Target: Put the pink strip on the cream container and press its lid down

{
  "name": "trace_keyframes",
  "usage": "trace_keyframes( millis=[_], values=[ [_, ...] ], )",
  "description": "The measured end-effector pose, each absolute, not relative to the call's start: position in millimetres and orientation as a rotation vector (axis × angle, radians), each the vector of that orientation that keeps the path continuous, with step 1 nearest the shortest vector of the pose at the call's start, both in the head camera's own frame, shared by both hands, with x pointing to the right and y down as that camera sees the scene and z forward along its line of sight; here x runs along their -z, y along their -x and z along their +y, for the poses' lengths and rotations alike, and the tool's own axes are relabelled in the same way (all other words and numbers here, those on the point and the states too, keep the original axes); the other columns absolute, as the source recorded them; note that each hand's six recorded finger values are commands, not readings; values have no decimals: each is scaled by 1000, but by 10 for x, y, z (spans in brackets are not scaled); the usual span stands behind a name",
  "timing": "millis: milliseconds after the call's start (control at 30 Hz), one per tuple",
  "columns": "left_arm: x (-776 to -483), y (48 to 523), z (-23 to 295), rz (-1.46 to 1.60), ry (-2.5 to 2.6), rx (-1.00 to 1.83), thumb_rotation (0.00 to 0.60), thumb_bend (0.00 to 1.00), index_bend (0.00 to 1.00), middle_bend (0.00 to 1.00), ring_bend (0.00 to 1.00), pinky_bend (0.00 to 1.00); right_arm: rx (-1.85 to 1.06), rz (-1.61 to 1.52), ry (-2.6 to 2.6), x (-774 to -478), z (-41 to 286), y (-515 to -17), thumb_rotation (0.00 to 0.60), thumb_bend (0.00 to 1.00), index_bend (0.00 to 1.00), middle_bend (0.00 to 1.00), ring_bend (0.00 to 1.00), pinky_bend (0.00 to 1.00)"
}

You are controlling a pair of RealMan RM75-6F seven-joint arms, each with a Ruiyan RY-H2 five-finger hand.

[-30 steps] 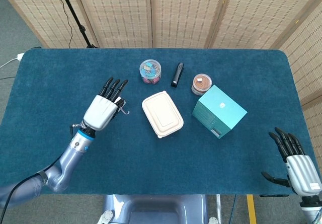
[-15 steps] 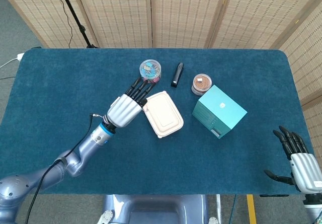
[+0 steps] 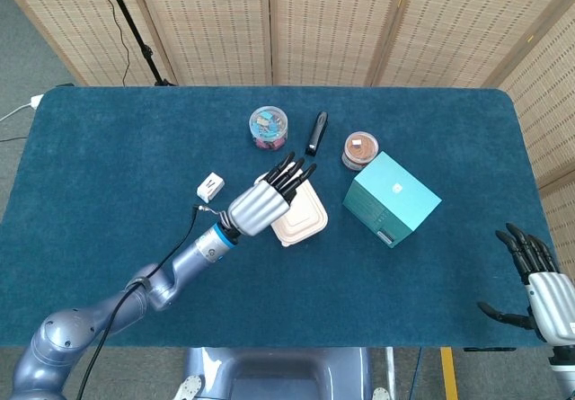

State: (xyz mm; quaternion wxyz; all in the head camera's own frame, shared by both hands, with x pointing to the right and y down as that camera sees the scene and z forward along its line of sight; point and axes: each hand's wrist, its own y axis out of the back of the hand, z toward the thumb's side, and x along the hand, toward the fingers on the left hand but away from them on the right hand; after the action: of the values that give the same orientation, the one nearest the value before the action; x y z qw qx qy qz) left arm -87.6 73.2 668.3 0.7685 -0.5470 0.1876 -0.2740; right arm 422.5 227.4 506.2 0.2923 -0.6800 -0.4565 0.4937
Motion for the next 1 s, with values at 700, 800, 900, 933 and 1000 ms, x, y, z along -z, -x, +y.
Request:
trace_keyframes(
  millis=[700,800,900,933,1000],
  values=[
    [-6901,724,734,382,1130,668,600,537,462,0,0,0,-1322,-1217,1831,-5074,2270,-4246,600,0,0,0,0,0],
    [-6908,715,735,386,1127,676,600,532,215,0,0,0,-1320,-1219,1830,-5068,2270,-4250,600,0,0,0,0,0],
    [-6898,719,731,396,1130,678,600,519,28,0,0,0,-1319,-1221,1831,-5065,2270,-4254,600,0,0,0,0,0],
    [-6890,722,728,401,1132,677,600,513,6,0,0,0,-1319,-1222,1830,-5064,2270,-4255,600,0,0,0,0,0],
    [-6866,729,722,417,1142,672,600,505,0,0,0,0,-1318,-1222,1830,-5061,2270,-4256,600,0,0,0,0,0]
  ],
)
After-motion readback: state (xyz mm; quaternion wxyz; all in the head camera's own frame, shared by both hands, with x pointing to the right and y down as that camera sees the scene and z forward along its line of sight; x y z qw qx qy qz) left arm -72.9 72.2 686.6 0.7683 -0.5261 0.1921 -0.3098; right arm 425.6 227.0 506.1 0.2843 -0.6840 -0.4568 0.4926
